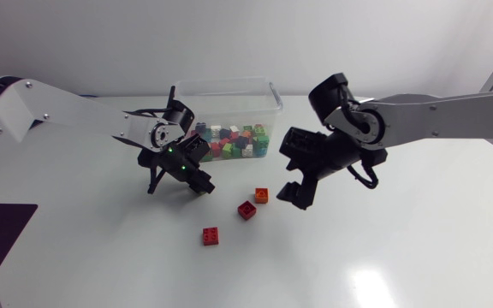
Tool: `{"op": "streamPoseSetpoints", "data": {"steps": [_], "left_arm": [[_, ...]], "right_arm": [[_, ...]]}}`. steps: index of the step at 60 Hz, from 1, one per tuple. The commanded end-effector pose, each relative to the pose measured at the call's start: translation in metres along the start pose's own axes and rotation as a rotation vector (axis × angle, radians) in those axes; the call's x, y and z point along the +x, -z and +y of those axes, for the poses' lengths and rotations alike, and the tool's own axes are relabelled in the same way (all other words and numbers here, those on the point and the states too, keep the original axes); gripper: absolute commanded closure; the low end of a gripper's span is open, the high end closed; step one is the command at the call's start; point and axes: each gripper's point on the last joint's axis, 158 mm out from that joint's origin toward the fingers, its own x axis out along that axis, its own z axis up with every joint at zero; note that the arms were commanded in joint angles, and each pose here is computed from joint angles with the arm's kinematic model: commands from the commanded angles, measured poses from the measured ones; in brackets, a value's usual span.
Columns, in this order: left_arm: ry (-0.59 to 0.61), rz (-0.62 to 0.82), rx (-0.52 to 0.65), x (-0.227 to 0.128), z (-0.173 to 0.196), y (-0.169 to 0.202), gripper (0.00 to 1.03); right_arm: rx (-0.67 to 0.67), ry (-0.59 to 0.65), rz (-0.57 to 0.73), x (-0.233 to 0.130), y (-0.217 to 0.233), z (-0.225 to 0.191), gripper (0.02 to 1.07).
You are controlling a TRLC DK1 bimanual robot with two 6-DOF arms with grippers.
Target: Place the duplo bricks in the container
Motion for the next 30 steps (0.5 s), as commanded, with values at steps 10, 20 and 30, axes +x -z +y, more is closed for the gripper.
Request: {"op": "streamPoseSetpoints", "data": {"steps": [10,20,30], "left_arm": [[-0.032,-0.072,0.036,-0.048,-0.001,-0.02,0.7],[-0.065,-0.171,0.055,-0.095,-0.004,-0.044,0.7],[-0.097,-0.282,0.064,-0.138,-0.006,-0.072,0.7]], "right_arm": [[-0.138,-0.116,0.072,0.038,0.013,0.012,0.06],[-0.151,-0.142,0.062,0.056,0.006,0.004,0.06],[-0.155,-0.179,0.046,0.071,-0.002,-0.003,0.06]]}}
